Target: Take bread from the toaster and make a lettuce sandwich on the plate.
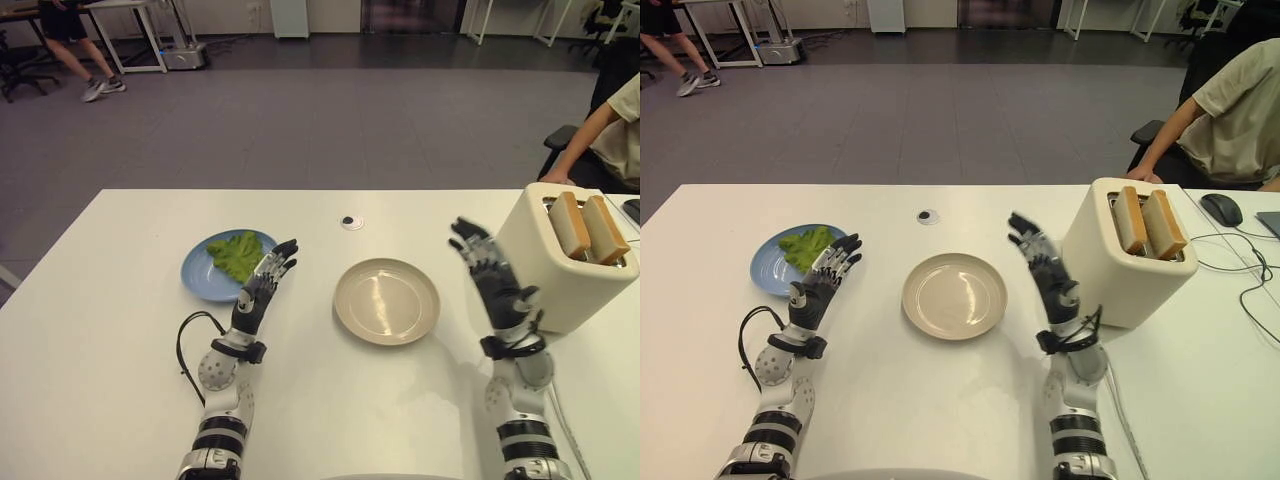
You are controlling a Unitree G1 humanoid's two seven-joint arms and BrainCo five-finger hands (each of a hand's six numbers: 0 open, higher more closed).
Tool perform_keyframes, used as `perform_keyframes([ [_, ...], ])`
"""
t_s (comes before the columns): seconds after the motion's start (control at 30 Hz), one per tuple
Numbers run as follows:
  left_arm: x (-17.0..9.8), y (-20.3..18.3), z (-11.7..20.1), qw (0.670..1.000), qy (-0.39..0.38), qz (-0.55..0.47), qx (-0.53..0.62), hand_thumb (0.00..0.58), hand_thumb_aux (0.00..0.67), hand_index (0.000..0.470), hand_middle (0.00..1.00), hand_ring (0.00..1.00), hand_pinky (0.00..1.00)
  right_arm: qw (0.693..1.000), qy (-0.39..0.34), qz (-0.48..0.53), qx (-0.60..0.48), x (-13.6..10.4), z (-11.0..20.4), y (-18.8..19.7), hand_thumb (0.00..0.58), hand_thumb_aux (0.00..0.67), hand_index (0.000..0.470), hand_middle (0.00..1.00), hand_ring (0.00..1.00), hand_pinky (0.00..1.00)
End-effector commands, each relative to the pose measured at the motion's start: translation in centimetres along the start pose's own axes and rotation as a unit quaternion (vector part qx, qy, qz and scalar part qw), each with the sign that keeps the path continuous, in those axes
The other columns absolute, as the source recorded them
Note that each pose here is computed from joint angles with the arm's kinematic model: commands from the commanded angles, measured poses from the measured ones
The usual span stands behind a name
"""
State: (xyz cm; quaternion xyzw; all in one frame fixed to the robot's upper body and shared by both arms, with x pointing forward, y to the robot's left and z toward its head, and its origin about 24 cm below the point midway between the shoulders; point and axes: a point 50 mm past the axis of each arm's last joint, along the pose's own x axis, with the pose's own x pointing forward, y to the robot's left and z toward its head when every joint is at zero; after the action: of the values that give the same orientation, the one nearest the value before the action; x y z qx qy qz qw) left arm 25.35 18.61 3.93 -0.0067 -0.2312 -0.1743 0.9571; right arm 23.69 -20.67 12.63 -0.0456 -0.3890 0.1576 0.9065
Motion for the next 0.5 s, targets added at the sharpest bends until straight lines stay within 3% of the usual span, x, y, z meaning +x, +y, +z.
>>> perform_keyframes([
  [0.03, 0.2, -0.6, 0.1, 1.000, 0.001, -0.016, 0.006, 0.000, 0.000, 0.000, 0.00, 0.00, 0.00, 0.972, 0.033, -0.061, -0.223, 1.2, 4.8, -6.6, 0.000, 0.000, 0.000, 0.00, 0.00, 0.00],
  [0.1, 0.3, -0.8, 0.1, 1.000, 0.001, -0.019, 0.006, 0.000, 0.000, 0.000, 0.00, 0.00, 0.00, 0.918, 0.122, -0.097, -0.364, 0.5, 5.4, -10.2, 0.000, 0.000, 0.000, 0.00, 0.00, 0.00],
  [0.13, 0.3, -0.9, 0.1, 1.000, 0.001, -0.019, 0.005, 0.000, 0.000, 0.000, 0.00, 0.00, 0.00, 0.877, 0.181, -0.103, -0.433, -0.2, 5.0, -11.8, 0.000, 0.000, 0.000, 0.00, 0.00, 0.00],
  [0.2, 0.2, -0.9, 0.1, 1.000, 0.001, -0.017, 0.007, 0.000, 0.000, 0.000, 0.00, 0.00, 0.00, 0.814, 0.271, -0.103, -0.504, -1.6, 3.6, -14.1, 0.000, 0.000, 0.000, 0.00, 0.00, 0.00],
  [0.37, 0.1, -0.8, 0.1, 1.000, 0.001, -0.014, 0.010, 0.000, 0.000, 0.000, 0.00, 0.00, 0.00, 0.769, 0.343, -0.124, -0.525, -3.5, 1.4, -16.3, 0.000, 0.000, 0.000, 0.00, 0.00, 0.00],
  [0.4, 0.1, -0.9, 0.0, 1.000, 0.001, -0.015, 0.010, 0.000, 0.000, 0.000, 0.00, 0.00, 0.00, 0.766, 0.347, -0.129, -0.526, -3.7, 1.3, -16.5, 0.096, 0.058, 0.041, 0.00, 0.00, 0.00],
  [0.43, 0.1, -0.9, 0.0, 1.000, 0.001, -0.015, 0.011, 0.000, 0.000, 0.000, 0.00, 0.00, 0.00, 0.763, 0.349, -0.131, -0.528, -3.8, 1.2, -16.6, 0.310, 0.213, 0.149, 0.00, 0.00, 0.00],
  [0.47, 0.1, -0.9, 0.0, 1.000, 0.002, -0.015, 0.011, 0.000, 0.000, 0.000, 0.00, 0.00, 0.00, 0.761, 0.352, -0.132, -0.529, -3.9, 1.1, -16.8, 0.478, 0.389, 0.273, 0.00, 0.00, 0.00],
  [0.5, 0.1, -0.9, 0.0, 1.000, 0.001, -0.016, 0.011, 0.000, 0.000, 0.000, 0.00, 0.00, 0.00, 0.759, 0.355, -0.133, -0.529, -4.1, 1.0, -16.9, 0.511, 0.439, 0.308, 0.00, 0.00, 0.00],
])
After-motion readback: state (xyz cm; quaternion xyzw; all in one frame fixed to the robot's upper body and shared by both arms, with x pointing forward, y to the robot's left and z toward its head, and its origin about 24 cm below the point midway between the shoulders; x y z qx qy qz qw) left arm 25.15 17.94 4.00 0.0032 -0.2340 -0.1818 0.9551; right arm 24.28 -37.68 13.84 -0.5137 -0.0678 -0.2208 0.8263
